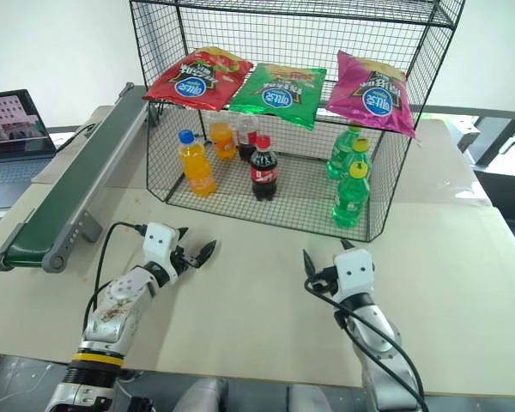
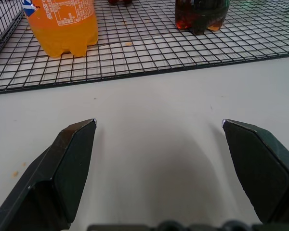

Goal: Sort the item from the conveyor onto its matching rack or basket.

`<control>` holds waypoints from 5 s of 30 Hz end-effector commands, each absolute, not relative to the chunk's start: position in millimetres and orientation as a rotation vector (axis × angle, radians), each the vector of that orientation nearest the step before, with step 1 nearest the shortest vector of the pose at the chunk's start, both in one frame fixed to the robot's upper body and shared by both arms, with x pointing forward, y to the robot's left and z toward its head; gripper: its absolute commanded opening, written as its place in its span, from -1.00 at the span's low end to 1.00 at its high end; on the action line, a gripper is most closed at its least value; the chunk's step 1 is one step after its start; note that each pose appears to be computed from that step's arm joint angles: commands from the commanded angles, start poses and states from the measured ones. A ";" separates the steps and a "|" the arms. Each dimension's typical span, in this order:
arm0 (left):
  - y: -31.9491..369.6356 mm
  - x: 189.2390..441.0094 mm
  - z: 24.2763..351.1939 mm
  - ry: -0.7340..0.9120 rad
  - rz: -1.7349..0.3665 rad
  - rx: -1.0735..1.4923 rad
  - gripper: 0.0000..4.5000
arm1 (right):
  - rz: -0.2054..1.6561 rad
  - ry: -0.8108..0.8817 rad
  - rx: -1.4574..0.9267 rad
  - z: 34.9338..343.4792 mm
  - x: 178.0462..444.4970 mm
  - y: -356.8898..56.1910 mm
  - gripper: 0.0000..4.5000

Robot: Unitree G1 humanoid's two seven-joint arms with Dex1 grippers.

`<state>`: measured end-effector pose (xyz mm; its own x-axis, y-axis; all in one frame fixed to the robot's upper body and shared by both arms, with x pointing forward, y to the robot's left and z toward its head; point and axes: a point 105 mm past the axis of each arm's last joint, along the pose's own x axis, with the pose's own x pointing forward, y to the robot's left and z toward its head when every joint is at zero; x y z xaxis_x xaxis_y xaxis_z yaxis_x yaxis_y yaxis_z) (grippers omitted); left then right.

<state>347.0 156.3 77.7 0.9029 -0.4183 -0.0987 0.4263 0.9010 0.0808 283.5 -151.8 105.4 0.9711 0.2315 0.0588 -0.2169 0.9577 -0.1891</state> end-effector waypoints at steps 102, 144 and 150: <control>269.8 230.6 161.4 -0.006 -0.293 -0.575 0.98 | 0.973 -0.274 -0.115 194.5 273.7 -80.0 1.00; 387.2 201.6 145.1 -0.282 0.203 -1.226 0.98 | 1.538 -0.445 -0.106 251.6 256.6 -16.8 1.00; 391.7 201.5 143.0 -0.276 0.208 -1.217 0.98 | 1.527 -0.444 -0.112 252.3 258.2 -17.3 1.00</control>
<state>202.3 389.0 132.2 0.9495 0.3076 0.0622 -0.0338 0.2973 -0.9542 263.4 -16.2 236.7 0.0045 0.9827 0.1854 -0.9542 0.0597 -0.2933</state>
